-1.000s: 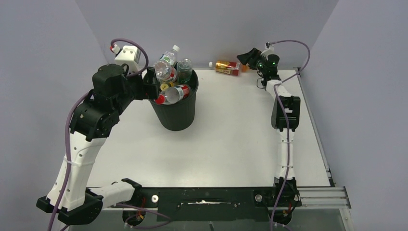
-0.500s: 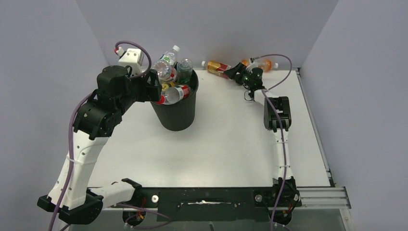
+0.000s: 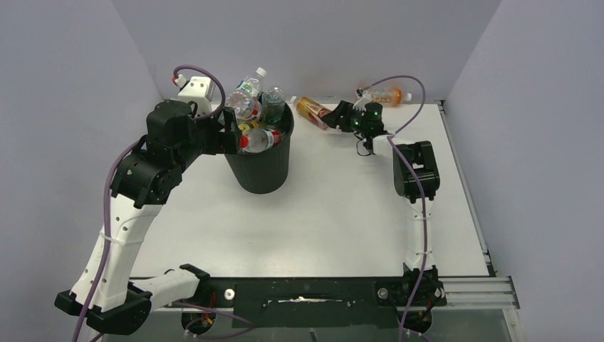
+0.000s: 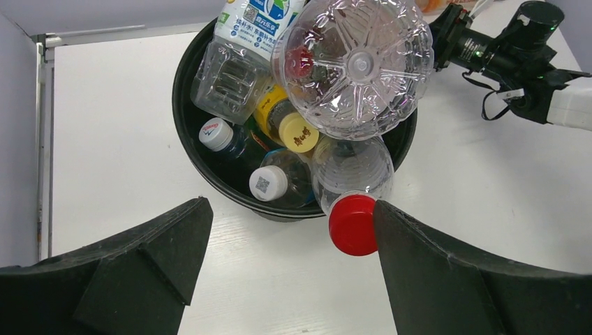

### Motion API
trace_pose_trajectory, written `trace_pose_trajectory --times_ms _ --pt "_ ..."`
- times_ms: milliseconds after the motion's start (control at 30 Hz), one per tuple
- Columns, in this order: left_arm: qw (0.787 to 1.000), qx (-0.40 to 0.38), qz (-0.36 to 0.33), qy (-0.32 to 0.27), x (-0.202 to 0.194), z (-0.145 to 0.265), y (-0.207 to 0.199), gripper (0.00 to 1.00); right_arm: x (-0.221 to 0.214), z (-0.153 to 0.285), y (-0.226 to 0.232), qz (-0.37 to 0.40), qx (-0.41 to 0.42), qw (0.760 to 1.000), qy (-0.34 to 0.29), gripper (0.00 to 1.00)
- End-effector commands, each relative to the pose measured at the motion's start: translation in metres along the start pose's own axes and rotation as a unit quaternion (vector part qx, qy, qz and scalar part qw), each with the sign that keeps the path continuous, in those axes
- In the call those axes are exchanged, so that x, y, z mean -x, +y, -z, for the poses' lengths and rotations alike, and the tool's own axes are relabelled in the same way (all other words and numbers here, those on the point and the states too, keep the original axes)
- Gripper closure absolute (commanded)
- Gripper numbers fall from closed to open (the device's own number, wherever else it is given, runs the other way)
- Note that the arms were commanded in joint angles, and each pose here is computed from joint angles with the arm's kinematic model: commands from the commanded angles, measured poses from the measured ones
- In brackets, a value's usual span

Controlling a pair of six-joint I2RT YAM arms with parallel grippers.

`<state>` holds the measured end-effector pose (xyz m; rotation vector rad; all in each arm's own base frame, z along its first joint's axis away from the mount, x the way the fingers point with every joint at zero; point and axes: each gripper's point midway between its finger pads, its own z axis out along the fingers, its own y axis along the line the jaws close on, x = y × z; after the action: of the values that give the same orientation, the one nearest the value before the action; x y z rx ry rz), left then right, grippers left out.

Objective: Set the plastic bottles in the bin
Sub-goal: Pick up the plastic bottle at the center of the board.

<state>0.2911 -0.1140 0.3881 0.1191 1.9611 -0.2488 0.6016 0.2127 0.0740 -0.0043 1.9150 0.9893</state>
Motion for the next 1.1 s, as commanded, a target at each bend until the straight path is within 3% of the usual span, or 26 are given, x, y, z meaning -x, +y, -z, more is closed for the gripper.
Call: trace_pose_trajectory --times_ms 0,67,167,400,800,1067 --pt "0.999 -0.023 0.01 -0.035 0.017 0.012 -0.006 0.14 0.078 0.024 0.046 0.116 0.004 0.992 -0.058 0.23" --pt "0.999 -0.023 0.01 -0.034 0.015 0.011 -0.006 0.14 0.083 0.023 0.05 0.146 -0.011 0.988 -0.049 0.18" --pt "0.999 -0.025 0.011 -0.034 0.016 0.011 -0.007 0.14 0.083 0.013 0.048 0.194 -0.031 0.98 -0.025 0.0" --pt "0.999 -0.026 0.013 -0.036 0.02 0.012 -0.008 0.14 0.067 -0.014 0.035 0.254 -0.003 0.967 0.012 0.02" --pt "0.999 -0.019 0.007 -0.027 0.019 0.012 -0.006 0.14 0.037 -0.057 0.019 0.269 0.015 0.962 0.043 0.02" --pt "0.999 -0.021 0.004 -0.024 0.019 0.008 -0.007 0.14 0.021 -0.066 0.009 0.275 -0.041 0.959 0.048 0.0"
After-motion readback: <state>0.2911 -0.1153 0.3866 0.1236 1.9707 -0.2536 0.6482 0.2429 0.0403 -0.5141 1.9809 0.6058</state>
